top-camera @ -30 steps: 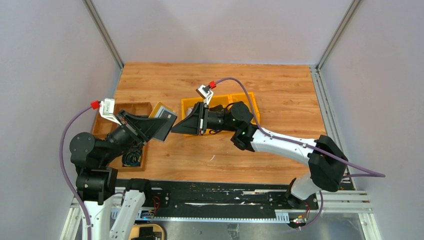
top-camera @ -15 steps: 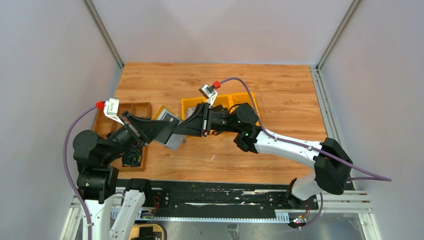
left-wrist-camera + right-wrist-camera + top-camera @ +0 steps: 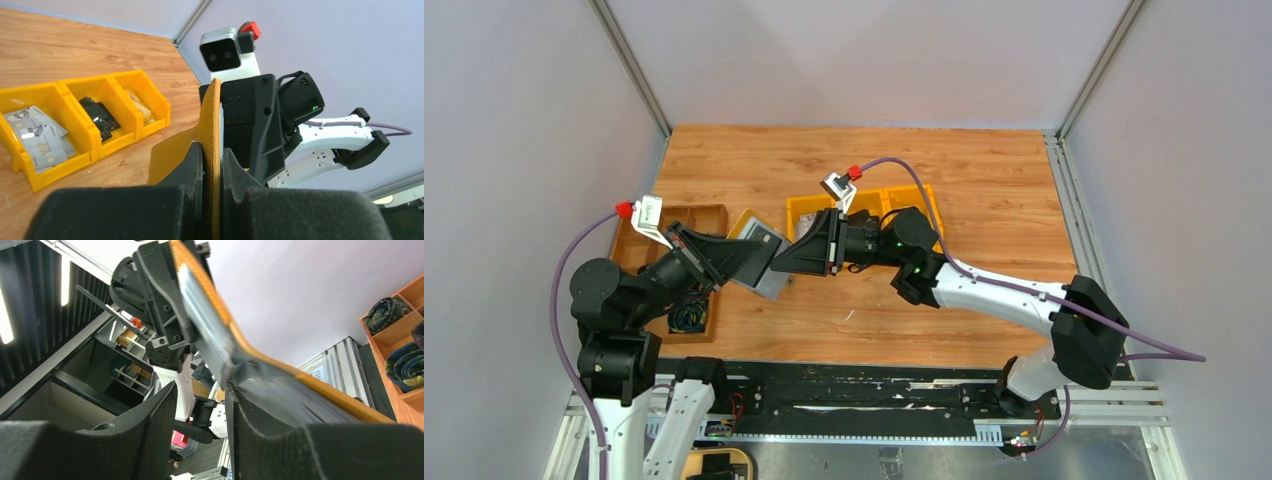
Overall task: Take the credit cards out of the card holder
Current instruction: Remove the credit card from the card holder.
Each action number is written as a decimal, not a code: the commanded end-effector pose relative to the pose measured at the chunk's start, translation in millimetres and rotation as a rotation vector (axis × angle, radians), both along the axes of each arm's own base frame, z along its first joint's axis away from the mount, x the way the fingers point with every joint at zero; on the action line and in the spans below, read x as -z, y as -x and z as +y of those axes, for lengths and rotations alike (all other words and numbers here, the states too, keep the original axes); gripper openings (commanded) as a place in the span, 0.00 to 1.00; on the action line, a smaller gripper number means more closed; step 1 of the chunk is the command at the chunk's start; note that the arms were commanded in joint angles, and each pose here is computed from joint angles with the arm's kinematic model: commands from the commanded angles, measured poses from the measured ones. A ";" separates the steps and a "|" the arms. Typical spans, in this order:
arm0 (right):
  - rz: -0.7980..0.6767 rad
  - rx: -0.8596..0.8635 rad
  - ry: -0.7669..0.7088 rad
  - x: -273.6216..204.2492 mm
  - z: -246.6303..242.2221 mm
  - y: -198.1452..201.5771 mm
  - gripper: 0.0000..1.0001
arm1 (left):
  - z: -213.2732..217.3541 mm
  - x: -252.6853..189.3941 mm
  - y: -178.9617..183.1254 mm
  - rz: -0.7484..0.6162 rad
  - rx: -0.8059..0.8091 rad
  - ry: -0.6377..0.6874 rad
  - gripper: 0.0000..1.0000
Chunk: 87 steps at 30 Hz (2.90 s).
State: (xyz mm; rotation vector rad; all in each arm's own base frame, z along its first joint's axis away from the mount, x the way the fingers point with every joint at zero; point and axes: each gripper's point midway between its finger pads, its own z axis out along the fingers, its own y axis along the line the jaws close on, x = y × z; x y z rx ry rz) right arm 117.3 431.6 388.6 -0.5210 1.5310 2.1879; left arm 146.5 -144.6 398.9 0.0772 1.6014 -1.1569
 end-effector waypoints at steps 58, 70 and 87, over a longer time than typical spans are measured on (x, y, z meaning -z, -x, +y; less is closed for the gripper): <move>-0.012 -0.016 -0.120 -0.7 -22.0 10.2 0.00 | 3.2 -19.0 0.5 -0.032 -0.029 0.003 0.09; -0.016 -0.017 -0.121 -7.8 -13.9 5.3 0.39 | 2.2 -17.9 0.9 -0.012 -0.023 0.024 0.07; 0.039 -0.031 -0.158 -15.7 10.4 -7.6 0.38 | 0.3 -16.8 3.6 0.009 -0.010 0.053 0.10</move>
